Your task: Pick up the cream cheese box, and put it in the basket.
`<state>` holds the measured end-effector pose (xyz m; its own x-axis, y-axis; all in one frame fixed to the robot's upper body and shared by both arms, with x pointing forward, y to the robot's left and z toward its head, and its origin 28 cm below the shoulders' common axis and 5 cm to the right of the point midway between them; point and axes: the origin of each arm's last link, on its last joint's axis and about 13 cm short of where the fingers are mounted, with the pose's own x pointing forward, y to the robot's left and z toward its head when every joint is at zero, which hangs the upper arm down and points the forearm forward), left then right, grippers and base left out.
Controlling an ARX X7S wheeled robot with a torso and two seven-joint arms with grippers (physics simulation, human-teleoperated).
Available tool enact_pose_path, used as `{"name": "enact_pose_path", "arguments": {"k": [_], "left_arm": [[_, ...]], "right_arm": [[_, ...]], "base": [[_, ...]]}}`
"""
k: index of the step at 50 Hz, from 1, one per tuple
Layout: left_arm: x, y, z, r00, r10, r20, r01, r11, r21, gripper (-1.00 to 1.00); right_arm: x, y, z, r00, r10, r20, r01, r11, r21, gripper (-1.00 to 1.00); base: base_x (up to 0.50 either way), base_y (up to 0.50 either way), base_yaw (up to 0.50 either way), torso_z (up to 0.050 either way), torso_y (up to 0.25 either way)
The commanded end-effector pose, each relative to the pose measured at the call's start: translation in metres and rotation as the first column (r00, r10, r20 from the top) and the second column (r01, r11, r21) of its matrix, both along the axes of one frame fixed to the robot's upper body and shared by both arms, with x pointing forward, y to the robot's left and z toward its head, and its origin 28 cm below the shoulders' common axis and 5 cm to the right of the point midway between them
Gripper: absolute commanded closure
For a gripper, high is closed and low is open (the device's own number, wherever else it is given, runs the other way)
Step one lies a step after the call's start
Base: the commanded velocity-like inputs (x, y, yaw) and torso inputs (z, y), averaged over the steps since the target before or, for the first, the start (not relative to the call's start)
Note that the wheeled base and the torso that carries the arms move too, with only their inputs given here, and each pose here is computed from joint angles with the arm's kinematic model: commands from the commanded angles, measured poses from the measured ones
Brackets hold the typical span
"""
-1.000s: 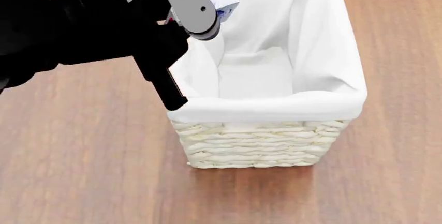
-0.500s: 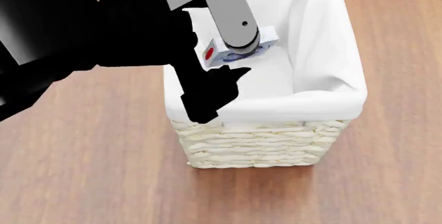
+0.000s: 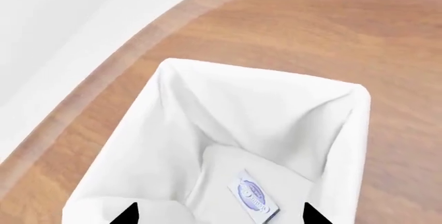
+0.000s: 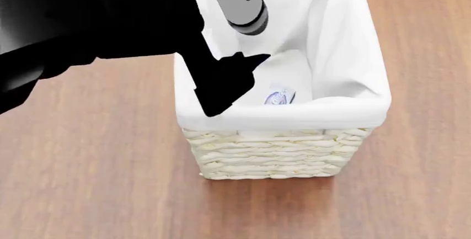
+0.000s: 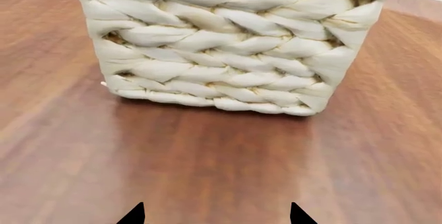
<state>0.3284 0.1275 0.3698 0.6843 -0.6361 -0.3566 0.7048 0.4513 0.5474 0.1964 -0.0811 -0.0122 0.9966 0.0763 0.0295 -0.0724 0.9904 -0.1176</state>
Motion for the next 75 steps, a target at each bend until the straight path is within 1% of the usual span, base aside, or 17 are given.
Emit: {"name": "enact_pose_path", "arguments": {"k": [1,9,12,18,24,27,33,37,38,40,45,49,51,57,64,73,75], "left_arm": [[-0.008,0.011,0.002,1.000,-0.006,0.012,0.007,0.998,-0.068,-1.00],[-0.032,0.022,-0.002,0.994,-0.093,0.056,0.103,0.971,-0.216,-1.00],[-0.036,0.026,-0.007,0.993,-0.097,0.061,0.108,0.970,-0.217,-1.00],[-0.048,0.037,-0.022,0.991,-0.112,0.077,0.132,0.935,-0.331,-1.00],[-0.052,0.049,-0.041,0.989,-0.114,0.093,0.142,0.908,-0.395,-1.00],[-0.051,0.057,-0.045,0.993,-0.057,0.099,0.095,0.889,-0.449,-1.00],[-0.074,0.068,-0.056,0.980,0.046,0.193,0.064,0.848,-0.527,-1.00],[-0.089,0.075,-0.058,0.979,0.089,0.184,0.047,0.779,-0.625,-1.00],[-0.093,0.077,-0.060,0.971,0.159,0.181,-0.005,0.764,-0.645,-1.00],[-0.099,0.079,-0.064,0.964,0.196,0.180,-0.024,0.739,-0.673,-1.00],[-0.106,0.081,-0.066,0.963,0.227,0.146,-0.057,0.699,-0.712,-1.00],[-0.114,0.082,-0.067,0.955,0.250,0.156,-0.060,0.684,-0.727,-1.00],[-0.120,0.084,-0.067,0.944,0.282,0.171,-0.062,0.659,-0.750,-1.00],[-0.125,0.086,-0.074,0.929,0.308,0.204,-0.054,0.661,-0.749,-1.00],[-0.126,0.089,-0.078,0.929,0.319,0.190,-0.056,0.627,-0.777,-1.00],[-0.137,0.087,-0.083,0.913,0.339,0.227,-0.042,0.631,-0.774,-1.00],[-0.142,0.088,-0.082,0.905,0.357,0.232,-0.039,0.613,-0.789,-1.00]], "right_arm": [[0.001,-0.002,0.003,1.000,-0.010,0.005,0.010,1.000,-0.001,-1.00],[0.003,-0.008,0.013,0.999,-0.044,0.032,0.044,0.999,-0.001,-1.00],[0.004,-0.010,0.016,0.998,-0.056,0.040,0.056,0.998,-0.001,-1.00],[0.004,-0.014,0.032,0.992,-0.086,0.091,0.089,0.996,-0.023,-1.00],[0.004,-0.022,0.054,0.982,-0.120,0.147,0.125,0.992,-0.026,-1.00],[0.003,-0.023,0.060,0.979,-0.124,0.163,0.130,0.991,-0.027,-1.00],[0.001,-0.022,0.072,0.973,-0.122,0.197,0.131,0.991,-0.032,-1.00],[-0.001,-0.024,0.085,0.963,-0.130,0.237,0.142,0.989,-0.033,-1.00],[-0.001,-0.025,0.088,0.961,-0.131,0.243,0.143,0.989,-0.034,-1.00],[-0.002,-0.026,0.096,0.954,-0.138,0.267,0.151,0.988,-0.032,-1.00],[-0.003,-0.026,0.108,0.944,-0.143,0.297,0.161,0.986,-0.035,-1.00],[-0.006,-0.026,0.117,0.936,-0.142,0.321,0.162,0.986,-0.036,-1.00],[-0.006,-0.027,0.123,0.928,-0.150,0.341,0.172,0.984,-0.037,-1.00],[-0.011,-0.032,0.147,0.900,-0.172,0.401,0.197,0.980,-0.021,-1.00],[-0.017,-0.037,0.177,0.861,-0.195,0.470,0.229,0.973,-0.015,-1.00],[-0.029,-0.040,0.206,0.812,-0.208,0.544,0.245,0.970,0.006,-1.00],[-0.034,-0.042,0.215,0.791,-0.209,0.575,0.245,0.969,0.016,-1.00]], "base": [[0.00,0.00,0.00,0.000,0.000],[0.00,0.00,0.00,0.000,0.000],[0.00,0.00,0.00,0.000,0.000],[0.00,0.00,0.00,0.000,0.000],[0.00,0.00,0.00,0.000,0.000],[0.00,0.00,0.00,0.000,0.000],[0.00,0.00,0.00,0.000,0.000],[0.00,0.00,0.00,0.000,0.000],[0.00,0.00,0.00,0.000,0.000],[0.00,0.00,0.00,0.000,0.000],[0.00,0.00,0.00,0.000,0.000],[0.00,0.00,0.00,0.000,0.000],[0.00,0.00,0.00,0.000,0.000],[0.00,0.00,0.00,0.000,0.000],[0.00,0.00,0.00,0.000,0.000],[0.00,0.00,0.00,0.000,0.000],[0.00,0.00,0.00,0.000,0.000]]}}
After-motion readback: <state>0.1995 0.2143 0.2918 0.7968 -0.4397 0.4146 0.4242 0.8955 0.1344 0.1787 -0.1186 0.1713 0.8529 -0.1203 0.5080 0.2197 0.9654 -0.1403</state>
